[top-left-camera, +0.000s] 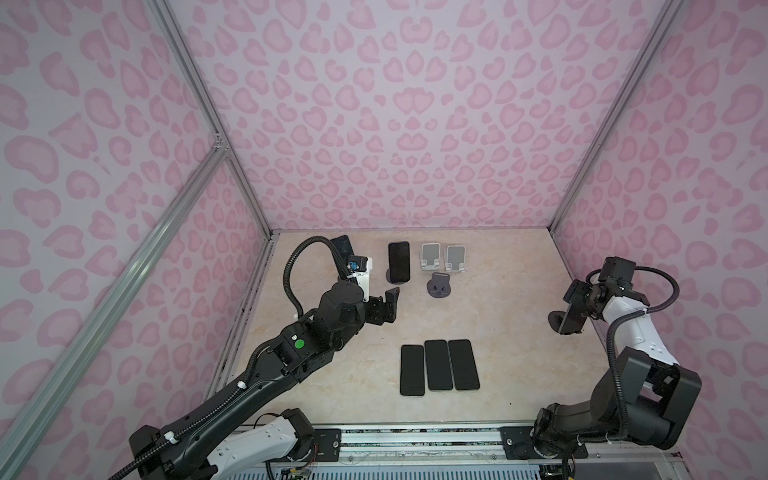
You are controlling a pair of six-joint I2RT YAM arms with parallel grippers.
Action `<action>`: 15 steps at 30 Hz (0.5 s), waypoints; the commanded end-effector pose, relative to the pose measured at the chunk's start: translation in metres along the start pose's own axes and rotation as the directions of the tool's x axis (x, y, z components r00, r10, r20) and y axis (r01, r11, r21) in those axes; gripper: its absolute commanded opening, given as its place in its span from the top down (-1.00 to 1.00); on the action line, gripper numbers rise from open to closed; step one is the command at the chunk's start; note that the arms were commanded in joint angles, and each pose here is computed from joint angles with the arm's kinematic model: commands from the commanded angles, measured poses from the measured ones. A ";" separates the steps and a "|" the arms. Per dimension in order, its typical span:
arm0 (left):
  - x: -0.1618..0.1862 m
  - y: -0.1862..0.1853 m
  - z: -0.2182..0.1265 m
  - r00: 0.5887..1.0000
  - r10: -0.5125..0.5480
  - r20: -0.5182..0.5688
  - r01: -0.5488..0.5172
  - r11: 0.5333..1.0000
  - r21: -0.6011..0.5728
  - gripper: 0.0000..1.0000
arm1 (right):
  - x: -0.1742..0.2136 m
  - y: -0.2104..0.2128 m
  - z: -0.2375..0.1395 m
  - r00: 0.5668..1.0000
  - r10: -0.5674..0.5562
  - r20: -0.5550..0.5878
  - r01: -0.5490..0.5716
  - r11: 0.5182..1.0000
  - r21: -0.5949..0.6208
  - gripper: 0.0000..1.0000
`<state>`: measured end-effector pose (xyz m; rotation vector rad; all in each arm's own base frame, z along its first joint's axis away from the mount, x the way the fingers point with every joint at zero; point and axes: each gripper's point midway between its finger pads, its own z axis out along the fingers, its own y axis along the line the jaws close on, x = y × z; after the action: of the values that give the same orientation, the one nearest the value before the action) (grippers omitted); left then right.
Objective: Remove the phone from the phone stand
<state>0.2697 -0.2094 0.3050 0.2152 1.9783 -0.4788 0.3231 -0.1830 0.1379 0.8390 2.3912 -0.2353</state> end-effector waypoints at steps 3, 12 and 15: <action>-0.007 -0.004 -0.001 0.999 -0.019 0.029 0.018 1.000 0.020 -0.90 | -0.002 -0.008 -0.001 0.998 0.056 0.035 -0.057 0.998 0.040 -0.68; -0.006 -0.002 0.001 1.000 -0.014 0.024 0.013 1.000 0.009 -0.90 | -0.001 -0.007 0.002 0.996 0.088 0.030 -0.089 0.996 0.029 -0.69; -0.004 -0.002 0.003 1.000 -0.011 0.019 0.011 1.000 0.005 -0.90 | 0.000 -0.002 0.002 0.995 0.091 0.028 -0.091 0.996 0.000 -0.70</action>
<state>0.2702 -0.2107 0.3026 0.2165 1.9859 -0.4794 0.3174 -0.1879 0.1357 0.9402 2.3428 -0.2552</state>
